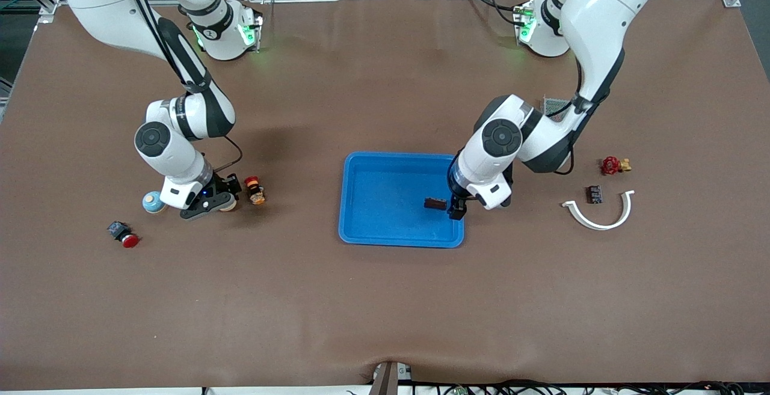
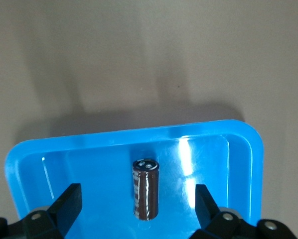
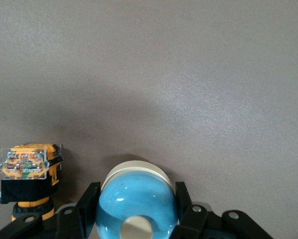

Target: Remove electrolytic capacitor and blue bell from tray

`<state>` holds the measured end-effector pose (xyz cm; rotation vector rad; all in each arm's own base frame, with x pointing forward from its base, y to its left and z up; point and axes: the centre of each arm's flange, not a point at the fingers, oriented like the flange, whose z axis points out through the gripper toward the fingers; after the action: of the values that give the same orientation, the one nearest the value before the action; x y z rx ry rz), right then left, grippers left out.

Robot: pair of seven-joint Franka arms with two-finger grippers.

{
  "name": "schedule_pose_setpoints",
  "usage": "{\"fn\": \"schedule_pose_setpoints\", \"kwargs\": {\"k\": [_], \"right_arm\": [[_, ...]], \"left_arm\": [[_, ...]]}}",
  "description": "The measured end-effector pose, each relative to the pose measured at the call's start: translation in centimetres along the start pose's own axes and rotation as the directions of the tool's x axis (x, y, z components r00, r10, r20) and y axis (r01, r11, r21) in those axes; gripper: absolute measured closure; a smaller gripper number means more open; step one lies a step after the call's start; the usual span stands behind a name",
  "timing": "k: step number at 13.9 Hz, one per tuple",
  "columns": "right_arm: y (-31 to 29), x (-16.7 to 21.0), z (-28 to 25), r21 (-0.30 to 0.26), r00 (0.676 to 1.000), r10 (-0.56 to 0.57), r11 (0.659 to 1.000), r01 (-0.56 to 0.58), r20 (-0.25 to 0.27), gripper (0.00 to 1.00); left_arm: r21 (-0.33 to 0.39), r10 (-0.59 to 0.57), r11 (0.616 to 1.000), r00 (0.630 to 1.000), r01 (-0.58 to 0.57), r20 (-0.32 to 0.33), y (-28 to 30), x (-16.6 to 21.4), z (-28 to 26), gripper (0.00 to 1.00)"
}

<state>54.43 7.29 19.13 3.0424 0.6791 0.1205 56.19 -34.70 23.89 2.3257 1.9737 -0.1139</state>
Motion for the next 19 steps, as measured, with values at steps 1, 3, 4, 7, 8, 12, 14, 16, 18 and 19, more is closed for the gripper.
{"fn": "schedule_pose_setpoints", "kwargs": {"k": [1, 3, 4, 7, 8, 12, 14, 16, 18, 19], "right_arm": [[0.0, 0.0, 0.1, 0.000, 1.000, 0.000, 1.000, 0.000, -0.001, 0.34], [0.0, -0.1, 0.3, 0.001, 1.000, 0.000, 1.000, 0.000, 0.001, 0.34], [-0.1, -0.1, 0.5, 0.001, 1.000, 0.000, 1.000, 0.000, 0.000, 0.34], [-0.1, -0.2, 1.0, 0.002, 1.000, -0.001, 1.000, 0.001, 0.001, 0.34], [-0.1, -0.2, 1.1, 0.002, 1.000, -0.001, 1.000, 0.001, 0.001, 0.34], [-0.1, -0.2, 1.1, 0.002, 1.000, -0.001, 1.000, 0.001, 0.000, 0.02], [-0.1, -0.1, 1.0, 0.001, 1.000, -0.001, 1.000, 0.001, -0.003, 0.00], [0.1, 0.4, 0.4, -0.003, 1.000, 0.000, 1.000, 0.000, -0.013, 0.00], [0.4, 1.1, -0.9, 0.003, 1.000, 0.008, 1.000, -0.008, 0.017, 0.00], [0.6, 1.6, -2.2, 0.008, 0.999, 0.016, 1.000, -0.016, 0.047, 0.00]], "left_arm": [[0.005, 0.002, 1.000, 1.000, -0.002, 0.000, 0.1, -0.2, 0.6, 0.00], [0.008, 0.007, 1.000, 1.000, -0.007, -0.009, 0.0, -0.9, 1.5, 0.00], [0.004, 0.005, 1.000, 1.000, -0.005, -0.020, -0.1, -1.2, 1.9, 0.00], [-0.004, 0.005, 1.000, 0.999, -0.005, -0.048, -0.4, -2.3, 3.0, 0.00], [-0.005, 0.006, 1.000, 0.999, -0.007, -0.048, -0.4, -2.6, 3.3, 0.00], [0.000, 0.017, 1.000, 0.999, -0.017, -0.047, -0.7, -3.2, 3.8, 0.00], [0.000, 0.032, 0.999, 0.998, -0.032, -0.051, -0.9, -3.3, 4.4, 0.00], [0.000, 0.044, 0.999, 0.998, -0.044, -0.055, -1.1, -3.3, 5.2, 0.00], [0.003, 0.057, 0.998, 0.996, -0.057, -0.062, -1.2, -3.3, 5.9, 0.00], [0.003, 0.056, 0.998, 0.996, -0.056, -0.065, -1.3, -3.3, 6.1, 0.00]]}}
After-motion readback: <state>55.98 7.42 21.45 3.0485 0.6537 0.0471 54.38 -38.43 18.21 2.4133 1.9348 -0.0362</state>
